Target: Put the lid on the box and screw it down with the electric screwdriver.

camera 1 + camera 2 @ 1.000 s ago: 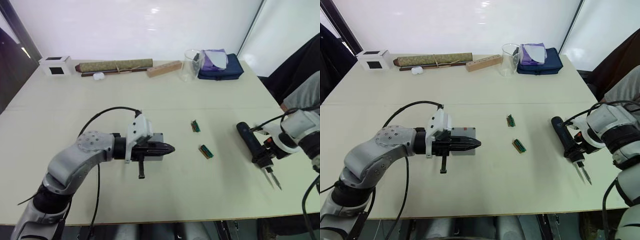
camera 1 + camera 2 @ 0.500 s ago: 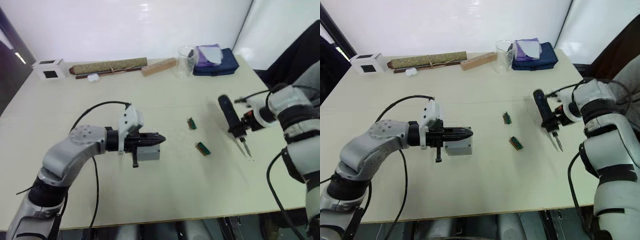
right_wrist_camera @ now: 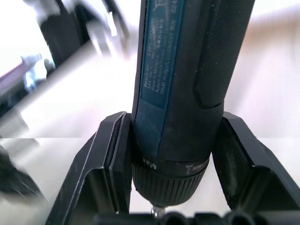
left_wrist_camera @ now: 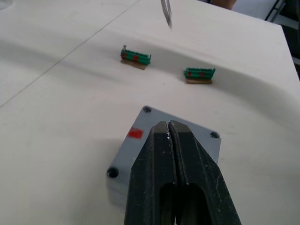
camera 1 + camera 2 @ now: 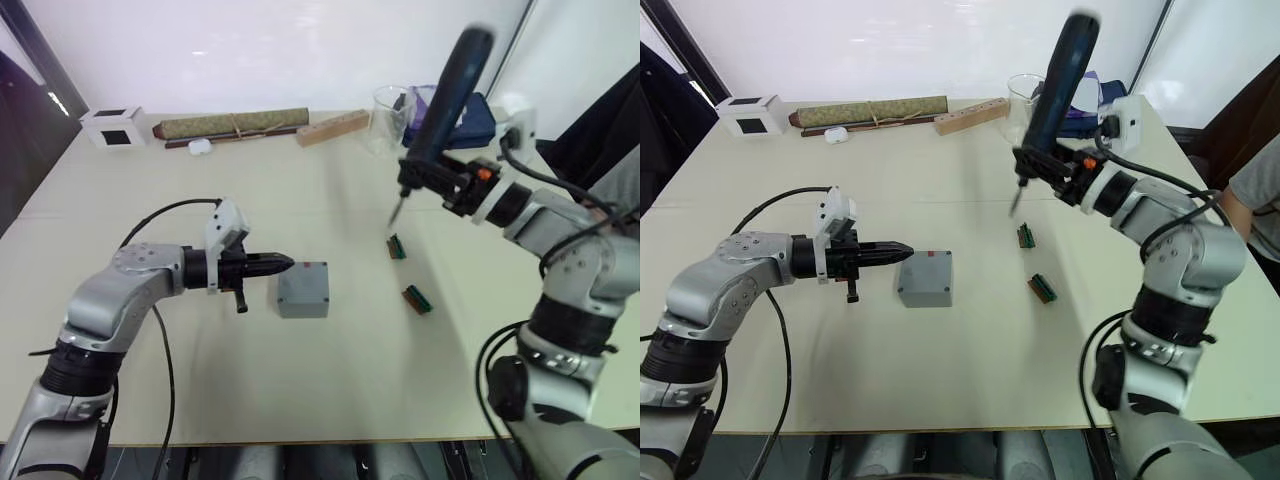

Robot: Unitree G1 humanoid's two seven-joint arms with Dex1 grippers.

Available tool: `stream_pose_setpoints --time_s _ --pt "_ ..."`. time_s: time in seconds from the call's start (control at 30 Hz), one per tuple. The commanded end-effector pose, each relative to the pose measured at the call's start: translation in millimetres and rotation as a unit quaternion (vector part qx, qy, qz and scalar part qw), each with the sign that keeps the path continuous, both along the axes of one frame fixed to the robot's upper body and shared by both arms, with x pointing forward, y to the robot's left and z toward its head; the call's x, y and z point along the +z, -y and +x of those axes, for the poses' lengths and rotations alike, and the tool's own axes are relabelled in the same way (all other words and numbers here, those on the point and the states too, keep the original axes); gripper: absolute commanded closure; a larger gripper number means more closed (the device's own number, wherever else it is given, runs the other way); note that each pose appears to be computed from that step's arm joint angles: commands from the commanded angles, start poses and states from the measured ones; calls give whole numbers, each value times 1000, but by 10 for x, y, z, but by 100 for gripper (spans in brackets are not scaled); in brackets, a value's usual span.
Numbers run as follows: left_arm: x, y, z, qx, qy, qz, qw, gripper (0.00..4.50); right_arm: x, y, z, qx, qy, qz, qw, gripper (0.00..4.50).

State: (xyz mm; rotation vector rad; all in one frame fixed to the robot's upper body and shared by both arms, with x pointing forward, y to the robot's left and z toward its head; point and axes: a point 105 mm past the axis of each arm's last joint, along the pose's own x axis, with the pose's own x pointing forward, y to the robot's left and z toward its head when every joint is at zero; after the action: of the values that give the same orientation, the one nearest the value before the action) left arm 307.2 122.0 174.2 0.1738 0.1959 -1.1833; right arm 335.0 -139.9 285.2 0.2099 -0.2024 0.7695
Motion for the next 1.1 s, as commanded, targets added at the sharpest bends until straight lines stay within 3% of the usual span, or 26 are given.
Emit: stream_pose_setpoints --time_s 0.03,0.23,0.4,0.5,0.83,1.1 --pt "109 16 50 -9 31 11 999 450 225 -142 -220 -16 95 18 995 234" --pt "29 147 -13 -41 28 30 998 450 67 -625 -407 22 130 -2 991 234" --pt "-237 217 -40 -39 15 58 997 450 -215 -944 -505 66 132 -39 988 234" --pt "-404 153 11 -26 22 100 994 450 -321 -1009 -509 72 134 -59 987 234" --pt "-429 117 26 -11 17 85 996 450 -663 -957 -372 45 123 -116 984 234" --pt "-434 105 35 -10 18 90 996 450 -752 -913 -249 31 120 -124 985 234"
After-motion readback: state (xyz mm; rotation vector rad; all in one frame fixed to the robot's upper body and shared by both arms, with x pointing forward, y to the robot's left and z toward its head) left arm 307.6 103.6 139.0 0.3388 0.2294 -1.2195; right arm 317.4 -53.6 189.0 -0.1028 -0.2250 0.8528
